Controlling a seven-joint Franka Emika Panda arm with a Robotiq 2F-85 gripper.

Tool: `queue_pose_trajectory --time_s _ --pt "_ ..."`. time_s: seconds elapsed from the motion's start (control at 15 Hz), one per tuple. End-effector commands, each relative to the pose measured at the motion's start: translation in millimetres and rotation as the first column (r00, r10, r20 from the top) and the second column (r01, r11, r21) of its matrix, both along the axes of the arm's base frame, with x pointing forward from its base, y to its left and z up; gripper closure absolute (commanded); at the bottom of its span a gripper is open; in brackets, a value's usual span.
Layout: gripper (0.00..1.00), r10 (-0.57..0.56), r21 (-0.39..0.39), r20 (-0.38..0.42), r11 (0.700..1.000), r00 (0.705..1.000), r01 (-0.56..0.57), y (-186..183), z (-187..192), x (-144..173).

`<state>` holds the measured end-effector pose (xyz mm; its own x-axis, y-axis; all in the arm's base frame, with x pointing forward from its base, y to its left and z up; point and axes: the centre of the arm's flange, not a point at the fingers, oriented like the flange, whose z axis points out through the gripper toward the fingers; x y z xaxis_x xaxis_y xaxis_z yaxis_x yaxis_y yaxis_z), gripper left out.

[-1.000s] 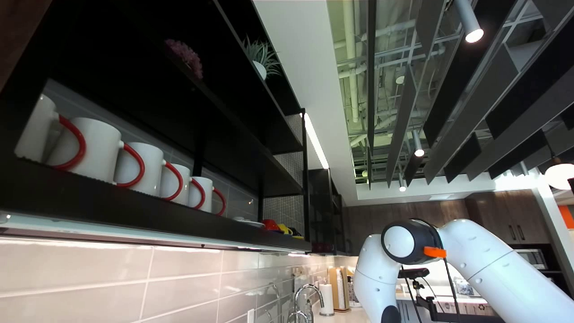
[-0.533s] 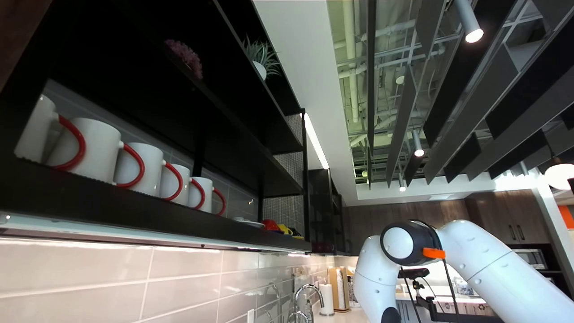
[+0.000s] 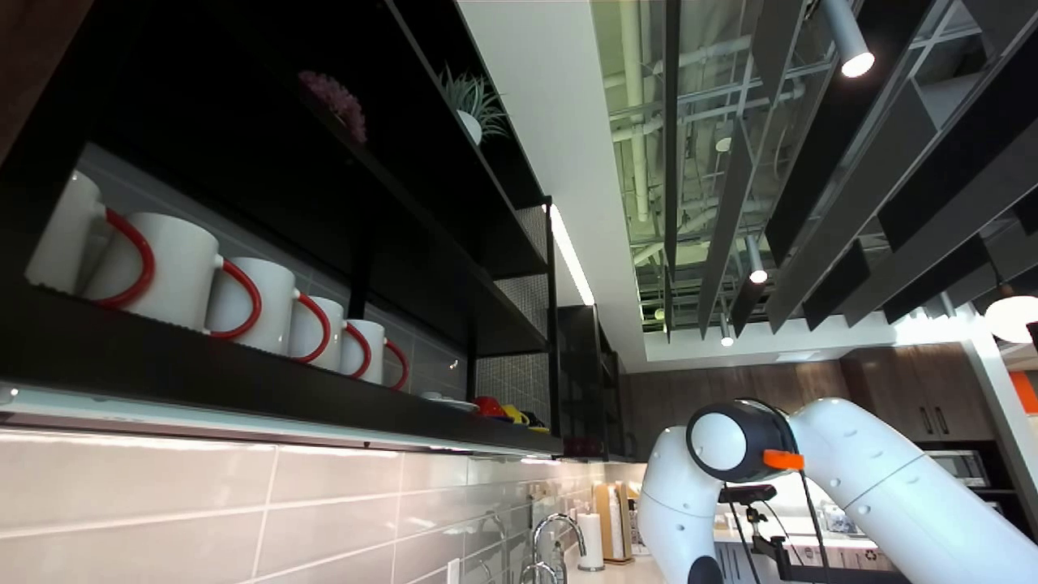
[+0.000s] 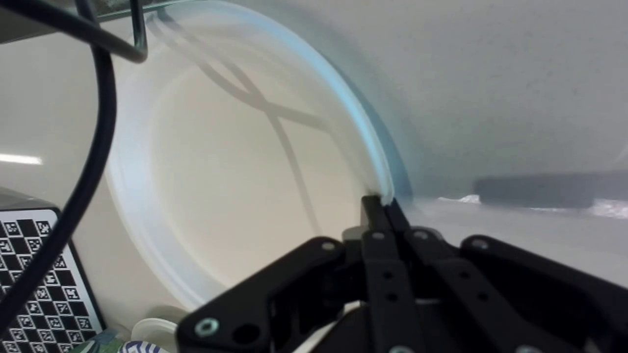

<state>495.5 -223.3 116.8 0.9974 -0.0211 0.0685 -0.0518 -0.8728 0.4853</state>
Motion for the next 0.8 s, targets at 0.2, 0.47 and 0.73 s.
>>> queue_pose_trajectory --time_s 0.2,0.47,0.73 --pt "0.99 -0.042 -0.078 0.027 0.996 0.999 0.044 34 44 -16" --pt "0.99 -0.078 -0.173 0.009 0.982 0.997 0.079 68 83 -33" --pt "0.99 -0.096 -0.298 -0.021 0.951 0.995 0.085 93 114 -46"
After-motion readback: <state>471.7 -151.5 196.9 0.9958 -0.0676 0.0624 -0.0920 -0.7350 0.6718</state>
